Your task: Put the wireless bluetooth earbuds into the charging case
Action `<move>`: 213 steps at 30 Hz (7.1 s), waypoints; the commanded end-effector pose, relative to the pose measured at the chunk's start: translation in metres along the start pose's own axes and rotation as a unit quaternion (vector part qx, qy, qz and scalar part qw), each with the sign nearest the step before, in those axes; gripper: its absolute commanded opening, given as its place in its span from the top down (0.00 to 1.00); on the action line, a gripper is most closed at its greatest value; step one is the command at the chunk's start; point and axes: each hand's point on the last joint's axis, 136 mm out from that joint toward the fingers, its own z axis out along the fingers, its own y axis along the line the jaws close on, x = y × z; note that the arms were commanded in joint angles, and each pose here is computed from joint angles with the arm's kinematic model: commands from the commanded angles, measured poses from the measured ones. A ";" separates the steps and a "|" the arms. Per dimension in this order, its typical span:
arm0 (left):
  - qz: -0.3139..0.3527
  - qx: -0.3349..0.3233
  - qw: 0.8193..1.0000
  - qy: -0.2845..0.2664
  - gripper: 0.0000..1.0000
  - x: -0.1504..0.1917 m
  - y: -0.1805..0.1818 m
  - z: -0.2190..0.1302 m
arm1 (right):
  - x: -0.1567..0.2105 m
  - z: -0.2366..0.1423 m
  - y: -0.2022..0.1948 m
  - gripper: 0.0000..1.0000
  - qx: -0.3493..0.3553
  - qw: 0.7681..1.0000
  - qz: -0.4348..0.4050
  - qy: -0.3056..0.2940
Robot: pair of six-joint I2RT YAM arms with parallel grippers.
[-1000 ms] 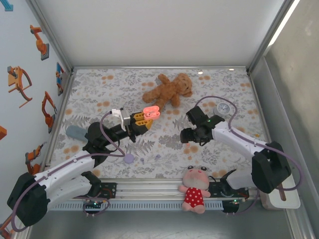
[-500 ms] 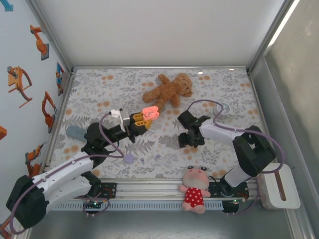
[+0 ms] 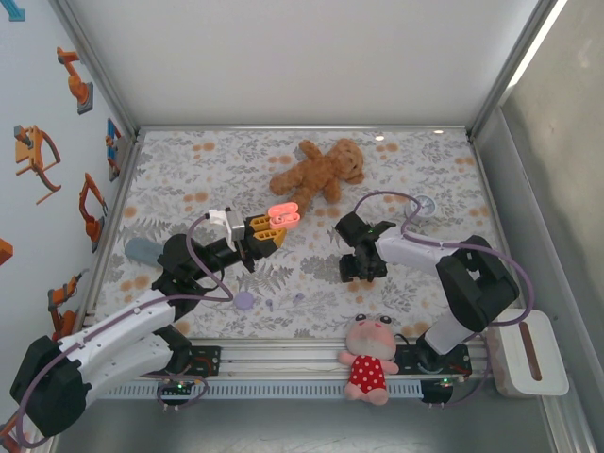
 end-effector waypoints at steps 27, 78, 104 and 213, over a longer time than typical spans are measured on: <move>0.010 -0.001 1.000 -0.001 0.86 0.000 -0.003 -0.003 | 0.010 -0.029 -0.009 0.38 -0.005 1.000 0.000 -0.027; 0.016 -0.015 1.000 0.000 0.85 -0.002 -0.004 -0.013 | -0.020 -0.003 0.011 0.69 -0.053 0.999 0.006 -0.008; 0.013 -0.015 1.000 0.001 0.85 0.000 -0.002 -0.009 | -0.046 -0.073 0.008 0.74 -0.061 0.992 -0.016 -0.105; -0.025 -0.008 0.999 -0.041 0.86 -0.015 0.012 0.030 | -0.072 -0.330 0.147 0.70 -0.286 0.790 -0.204 -0.503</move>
